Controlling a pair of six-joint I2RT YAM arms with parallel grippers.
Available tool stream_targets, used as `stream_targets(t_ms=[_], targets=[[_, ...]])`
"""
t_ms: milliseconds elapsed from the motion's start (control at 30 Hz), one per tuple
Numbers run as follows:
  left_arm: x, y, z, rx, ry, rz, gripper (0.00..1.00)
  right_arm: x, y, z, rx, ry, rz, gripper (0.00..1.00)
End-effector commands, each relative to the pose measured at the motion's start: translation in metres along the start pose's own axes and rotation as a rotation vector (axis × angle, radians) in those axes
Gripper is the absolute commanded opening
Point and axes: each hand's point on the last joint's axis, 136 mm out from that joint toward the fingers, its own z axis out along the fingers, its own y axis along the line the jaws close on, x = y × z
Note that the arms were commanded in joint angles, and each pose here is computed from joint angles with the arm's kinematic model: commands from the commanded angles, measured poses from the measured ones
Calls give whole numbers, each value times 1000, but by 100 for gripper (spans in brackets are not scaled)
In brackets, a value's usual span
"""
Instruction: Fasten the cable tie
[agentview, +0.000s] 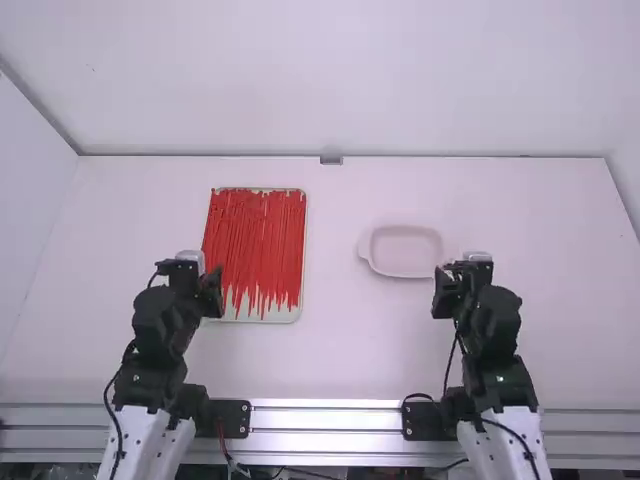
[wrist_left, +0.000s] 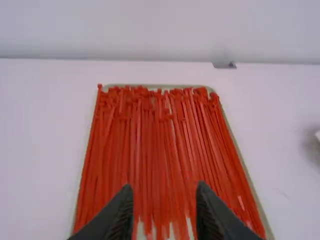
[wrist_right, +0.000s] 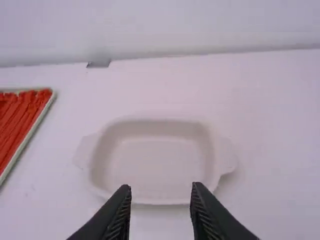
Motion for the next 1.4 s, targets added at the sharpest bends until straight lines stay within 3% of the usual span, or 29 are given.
stream_targets(t_ms=[0,300,400,667,767,1000,1167,1367], targets=[[-12,-12,2,58,34,-37,39,-13,13,2,-59,40,10,39],[-9,-14,18,51,248,-98,56,-4,40,20,-155,285,-16,56],[-11,-15,26,51,321,-124,63,-2,60,28,-215,372,-27,63],[-32,-18,55,45,385,-206,78,8,96,44,-307,572,-24,78],[-31,-18,61,32,444,-219,82,6,105,52,-317,619,2,82],[-38,-24,76,17,515,-296,91,-1,112,61,-377,701,-129,91],[-56,-16,87,-51,528,-262,96,-18,112,60,-369,770,-46,96],[-72,-11,107,-68,597,-199,99,-34,131,65,-442,765,4,99]])
